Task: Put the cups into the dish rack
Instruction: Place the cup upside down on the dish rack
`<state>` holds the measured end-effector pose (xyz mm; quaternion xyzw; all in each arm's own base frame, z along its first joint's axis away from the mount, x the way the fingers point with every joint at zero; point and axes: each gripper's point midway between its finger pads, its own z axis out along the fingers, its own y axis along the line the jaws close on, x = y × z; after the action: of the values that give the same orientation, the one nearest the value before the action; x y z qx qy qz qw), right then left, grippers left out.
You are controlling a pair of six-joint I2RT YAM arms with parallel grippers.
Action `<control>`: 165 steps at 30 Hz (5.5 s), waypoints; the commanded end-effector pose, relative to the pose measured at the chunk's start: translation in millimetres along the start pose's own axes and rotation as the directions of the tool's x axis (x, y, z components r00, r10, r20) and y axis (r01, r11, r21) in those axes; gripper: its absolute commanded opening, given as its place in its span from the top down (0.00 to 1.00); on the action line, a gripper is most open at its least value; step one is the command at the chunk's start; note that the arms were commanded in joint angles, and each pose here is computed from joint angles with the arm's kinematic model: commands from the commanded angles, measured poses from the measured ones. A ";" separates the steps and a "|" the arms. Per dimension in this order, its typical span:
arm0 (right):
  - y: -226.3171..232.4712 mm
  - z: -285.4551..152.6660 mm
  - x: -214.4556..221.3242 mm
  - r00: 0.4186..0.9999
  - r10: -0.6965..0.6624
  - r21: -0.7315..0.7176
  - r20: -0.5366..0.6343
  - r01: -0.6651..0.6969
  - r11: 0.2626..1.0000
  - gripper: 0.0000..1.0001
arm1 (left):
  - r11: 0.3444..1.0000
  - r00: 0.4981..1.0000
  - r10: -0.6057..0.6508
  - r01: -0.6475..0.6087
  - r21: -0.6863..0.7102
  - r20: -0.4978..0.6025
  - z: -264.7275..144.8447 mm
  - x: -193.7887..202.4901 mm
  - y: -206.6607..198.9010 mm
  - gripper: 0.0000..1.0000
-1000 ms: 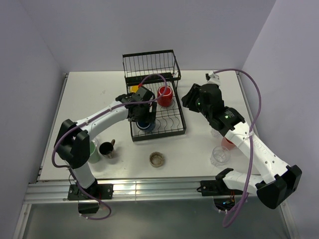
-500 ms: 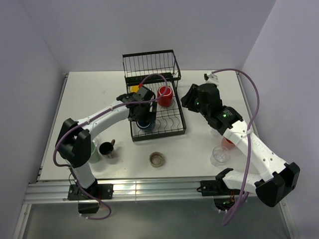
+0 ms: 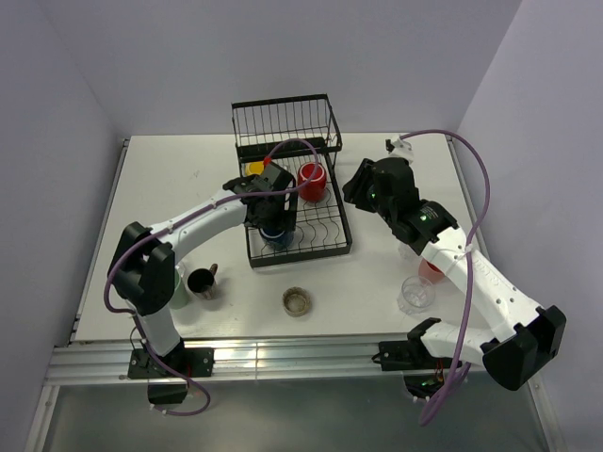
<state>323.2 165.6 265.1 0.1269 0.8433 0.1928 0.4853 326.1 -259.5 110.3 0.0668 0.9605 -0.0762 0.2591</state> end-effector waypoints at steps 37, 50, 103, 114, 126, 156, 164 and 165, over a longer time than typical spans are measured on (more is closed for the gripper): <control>-13.7 -0.8 -0.1 0.999 -0.032 0.066 0.014 0.032 0.997 0.45 | 1.000 0.994 -0.007 0.007 -0.003 0.107 10.9 -15.6 -18.6 0.18; -13.2 -1.7 0.5 0.999 -0.034 0.062 0.009 0.034 0.998 0.38 | 1.000 0.994 -0.010 0.012 -0.021 0.112 16.7 -13.8 -16.0 0.10; -12.6 -2.4 -1.4 0.999 -0.046 0.071 -0.001 0.046 0.996 0.21 | 1.000 0.982 -0.019 0.017 0.015 0.188 -7.9 -24.8 -17.0 0.01; -11.0 -3.0 -4.2 0.999 -0.049 0.074 0.000 0.049 0.996 0.20 | 1.000 0.982 -0.010 0.005 0.028 0.186 -10.6 -25.5 -19.2 0.01; -10.8 -5.6 -4.7 0.999 -0.048 0.073 -0.001 0.048 0.996 0.20 | 1.000 0.972 -0.018 0.011 0.029 0.234 -32.3 -40.4 -18.0 0.01; 72.2 14.6 109.7 0.937 0.069 -0.358 -0.342 -0.198 0.913 0.80 | 0.978 0.862 -0.180 0.104 0.183 0.474 -182.5 -56.3 19.6 0.01; 89.5 38.2 143.4 0.882 0.081 -0.373 -0.464 -0.278 0.885 1.00 | 0.974 0.853 -0.196 0.114 0.194 0.483 -192.8 -45.8 31.0 0.01; 91.5 39.9 145.1 0.879 0.086 -0.381 -0.469 -0.289 0.878 1.00 | 0.974 0.853 -0.197 0.116 0.192 0.484 -193.2 -45.2 32.3 0.01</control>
<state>283.7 291.9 155.7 0.0600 0.8761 0.3908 0.2759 279.4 -202.8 288.1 -0.0018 0.8597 -0.1787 0.4785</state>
